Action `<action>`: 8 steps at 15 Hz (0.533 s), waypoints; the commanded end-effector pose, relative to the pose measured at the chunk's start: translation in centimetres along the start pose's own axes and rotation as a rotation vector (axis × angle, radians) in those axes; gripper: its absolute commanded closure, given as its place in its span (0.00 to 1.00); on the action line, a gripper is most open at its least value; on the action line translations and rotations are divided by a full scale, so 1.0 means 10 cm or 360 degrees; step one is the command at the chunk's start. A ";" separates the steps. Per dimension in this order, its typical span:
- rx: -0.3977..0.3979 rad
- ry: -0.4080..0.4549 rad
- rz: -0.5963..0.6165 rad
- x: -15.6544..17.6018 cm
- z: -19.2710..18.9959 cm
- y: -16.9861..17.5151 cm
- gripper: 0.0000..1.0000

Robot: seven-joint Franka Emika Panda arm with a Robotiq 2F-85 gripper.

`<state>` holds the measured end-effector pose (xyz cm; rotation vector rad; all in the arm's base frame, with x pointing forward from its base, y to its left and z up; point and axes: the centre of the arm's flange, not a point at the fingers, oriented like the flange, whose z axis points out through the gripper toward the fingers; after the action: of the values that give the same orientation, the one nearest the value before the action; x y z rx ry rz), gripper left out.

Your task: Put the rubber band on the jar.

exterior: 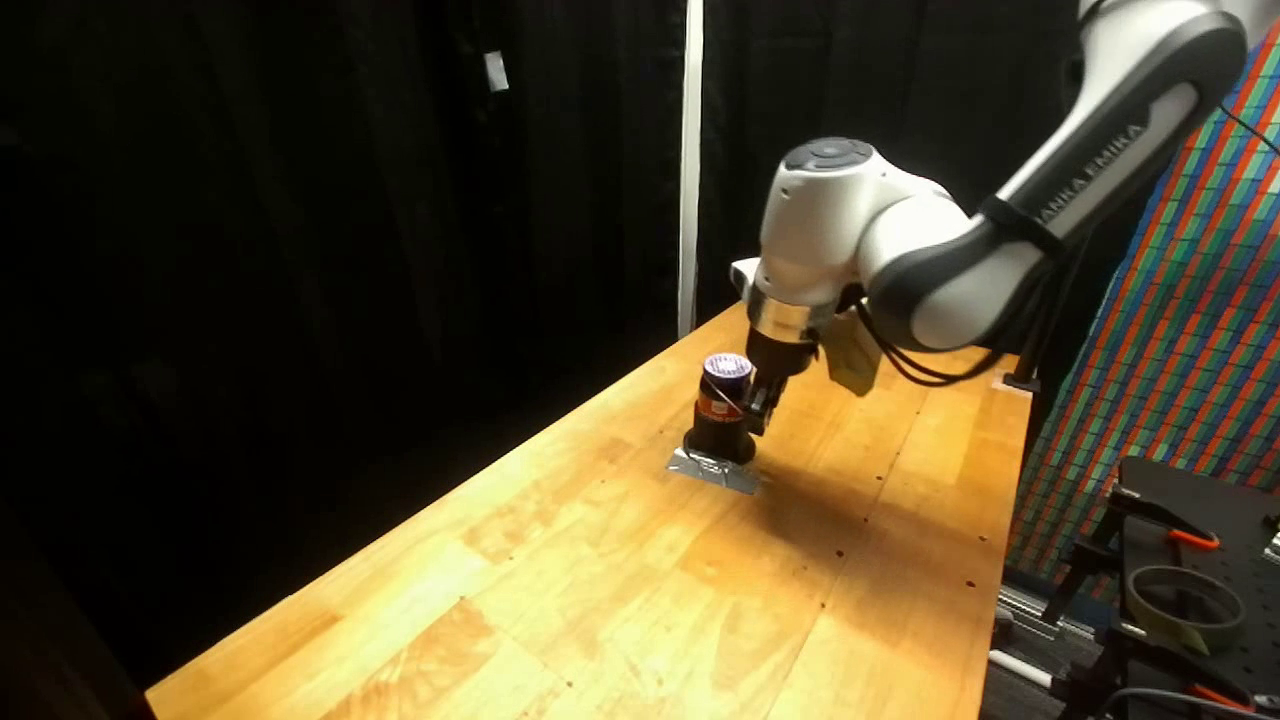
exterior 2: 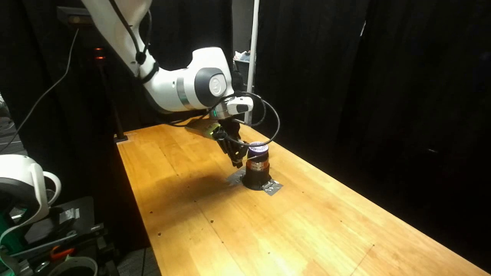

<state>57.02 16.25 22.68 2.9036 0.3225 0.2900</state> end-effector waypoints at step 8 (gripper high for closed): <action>-0.0190 0.0630 0.0152 -1.12 -0.09 -0.03 0.83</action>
<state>51.34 13.84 24.46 2.7523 0.2503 0.7398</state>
